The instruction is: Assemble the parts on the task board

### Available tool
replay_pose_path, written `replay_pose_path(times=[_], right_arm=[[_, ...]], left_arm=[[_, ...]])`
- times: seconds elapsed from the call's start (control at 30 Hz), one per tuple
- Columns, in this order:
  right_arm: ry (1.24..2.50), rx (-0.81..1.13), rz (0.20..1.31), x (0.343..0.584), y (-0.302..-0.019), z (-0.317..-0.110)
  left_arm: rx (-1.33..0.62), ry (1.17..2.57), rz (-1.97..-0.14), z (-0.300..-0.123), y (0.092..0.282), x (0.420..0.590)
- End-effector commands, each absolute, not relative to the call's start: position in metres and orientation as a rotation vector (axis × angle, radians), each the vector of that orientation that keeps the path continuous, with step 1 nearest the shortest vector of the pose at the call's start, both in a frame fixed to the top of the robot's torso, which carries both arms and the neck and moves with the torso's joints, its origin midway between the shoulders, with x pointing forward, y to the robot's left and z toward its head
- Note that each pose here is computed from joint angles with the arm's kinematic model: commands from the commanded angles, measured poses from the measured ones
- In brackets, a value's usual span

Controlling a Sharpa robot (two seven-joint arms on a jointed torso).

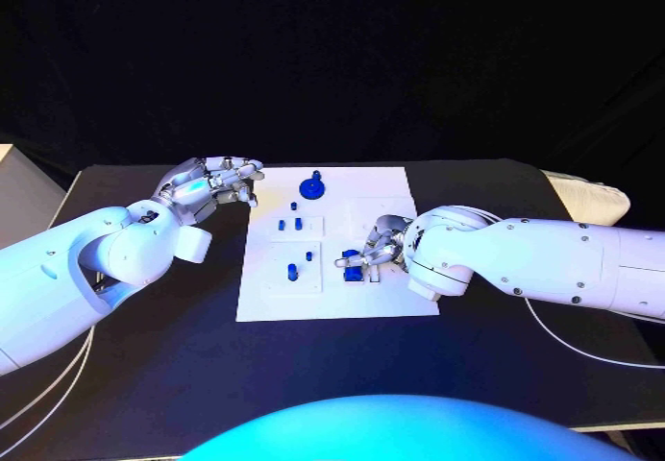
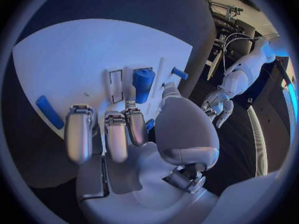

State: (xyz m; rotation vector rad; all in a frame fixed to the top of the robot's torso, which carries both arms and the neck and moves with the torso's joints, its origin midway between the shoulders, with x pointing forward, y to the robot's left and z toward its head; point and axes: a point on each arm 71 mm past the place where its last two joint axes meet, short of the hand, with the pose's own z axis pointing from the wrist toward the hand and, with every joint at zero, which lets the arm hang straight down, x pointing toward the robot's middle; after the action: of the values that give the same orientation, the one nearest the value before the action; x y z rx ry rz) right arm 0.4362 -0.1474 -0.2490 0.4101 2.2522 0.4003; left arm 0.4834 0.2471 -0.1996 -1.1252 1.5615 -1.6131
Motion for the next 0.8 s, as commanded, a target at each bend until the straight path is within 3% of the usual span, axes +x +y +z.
replay_pose_path(times=[0.03, 0.8], right_arm=[[2.256, 0.401, 0.377, 0.435, -0.148, -0.25], [2.191, 0.344, 0.373, 0.424, -0.163, -0.244]], left_arm=[[-1.114, 1.569, -1.633, -0.199, 0.245, 0.483], [-1.114, 1.573, -1.635, -0.2, 0.245, 0.483]])
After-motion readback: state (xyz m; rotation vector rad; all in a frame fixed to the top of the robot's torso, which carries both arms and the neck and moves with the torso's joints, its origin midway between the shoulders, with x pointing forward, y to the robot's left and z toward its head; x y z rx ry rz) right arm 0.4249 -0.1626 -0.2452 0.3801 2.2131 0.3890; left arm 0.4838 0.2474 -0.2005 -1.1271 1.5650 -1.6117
